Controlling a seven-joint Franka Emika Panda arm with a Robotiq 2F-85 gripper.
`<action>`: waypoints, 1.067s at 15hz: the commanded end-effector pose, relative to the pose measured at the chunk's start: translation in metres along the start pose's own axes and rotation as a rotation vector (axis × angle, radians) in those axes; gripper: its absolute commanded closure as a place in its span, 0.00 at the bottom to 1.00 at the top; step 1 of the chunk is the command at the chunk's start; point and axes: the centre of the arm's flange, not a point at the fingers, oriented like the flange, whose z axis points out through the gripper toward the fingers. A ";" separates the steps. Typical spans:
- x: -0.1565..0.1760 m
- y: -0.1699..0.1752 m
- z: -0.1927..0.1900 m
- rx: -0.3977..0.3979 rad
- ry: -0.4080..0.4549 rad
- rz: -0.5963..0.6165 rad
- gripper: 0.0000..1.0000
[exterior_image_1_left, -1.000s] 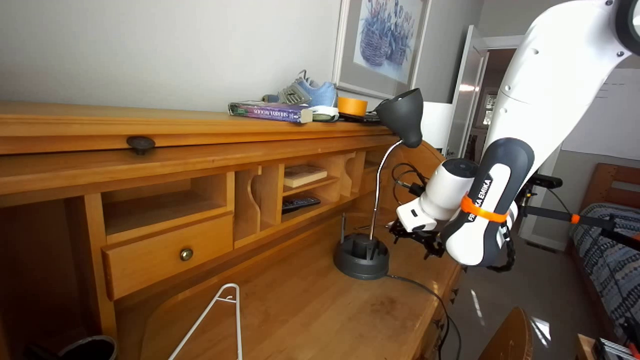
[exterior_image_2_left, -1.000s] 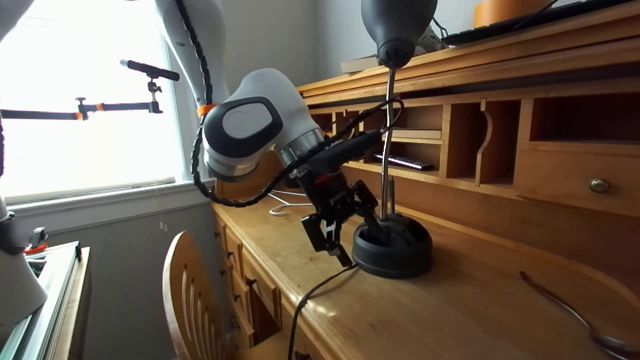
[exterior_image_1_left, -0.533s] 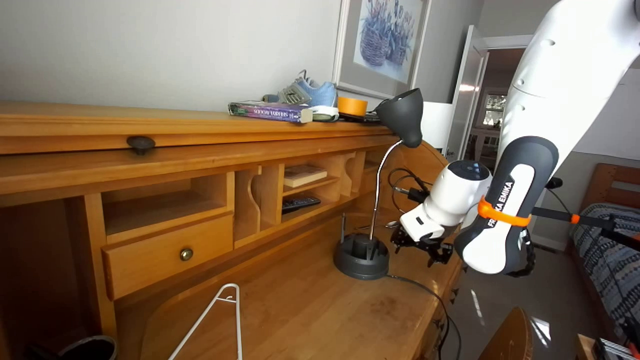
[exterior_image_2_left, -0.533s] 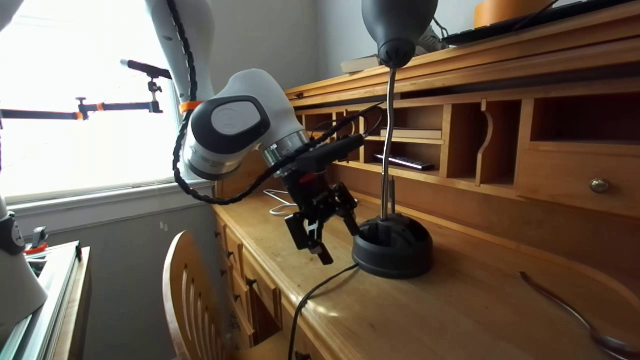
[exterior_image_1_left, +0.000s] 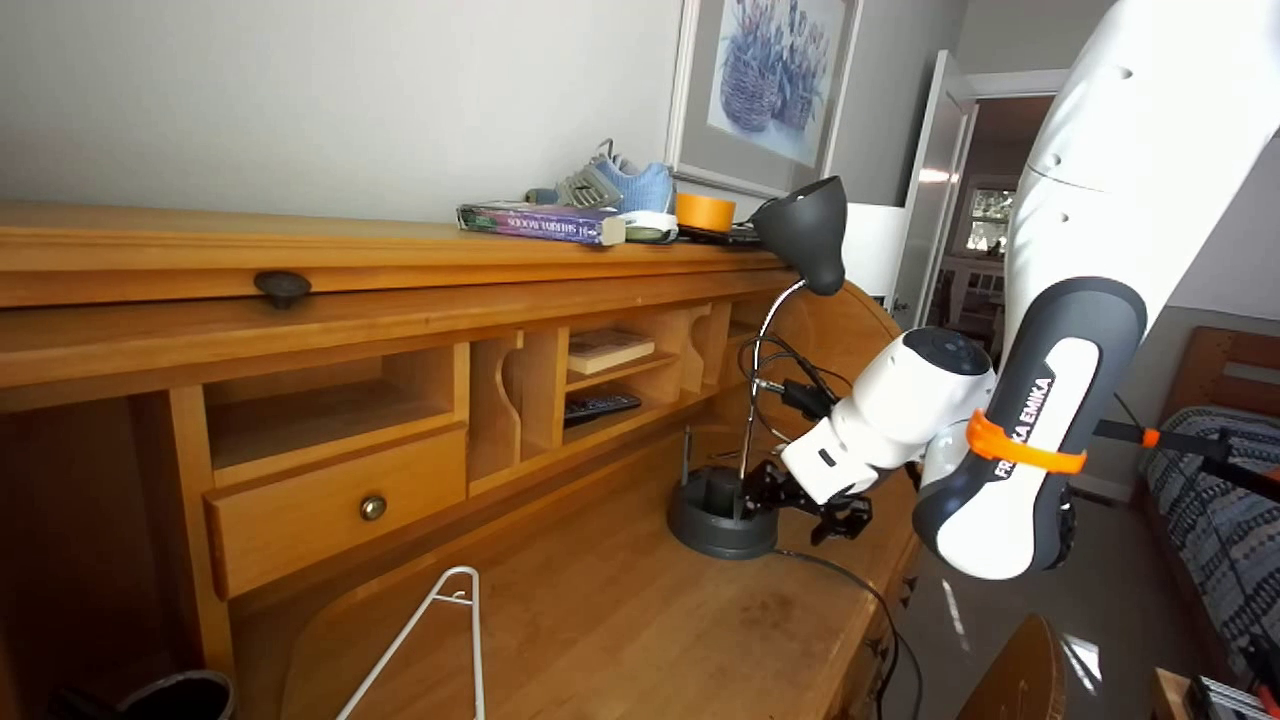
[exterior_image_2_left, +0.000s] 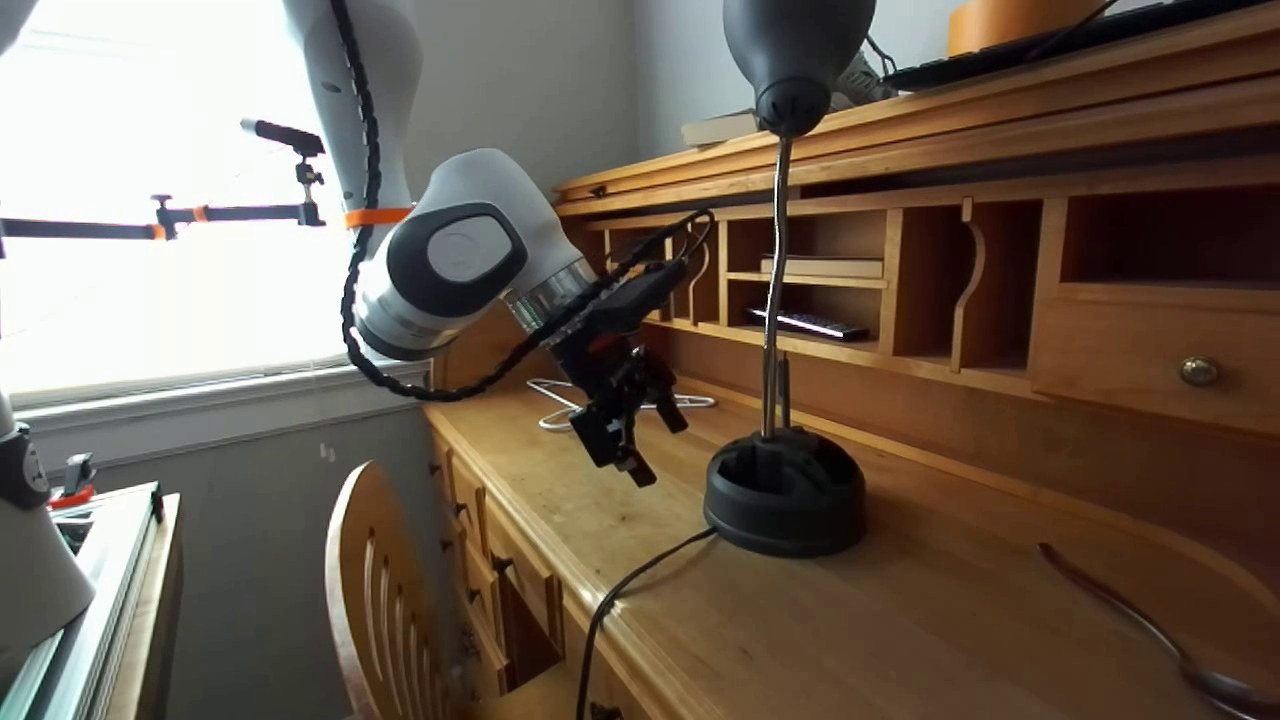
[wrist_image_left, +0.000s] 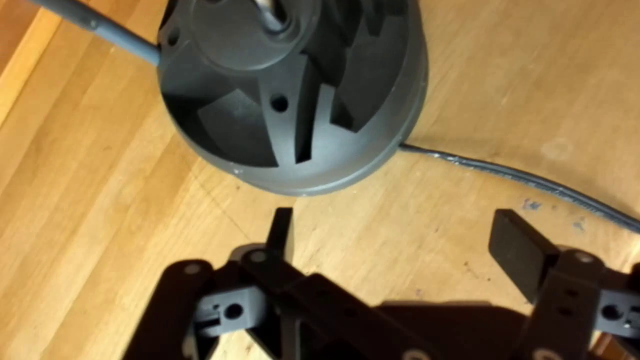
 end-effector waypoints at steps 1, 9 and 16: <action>0.002 0.010 0.007 -0.063 0.036 -0.045 0.00; -0.020 0.031 0.026 -0.106 0.027 -0.041 0.00; -0.044 0.035 0.052 -0.030 0.051 -0.021 0.00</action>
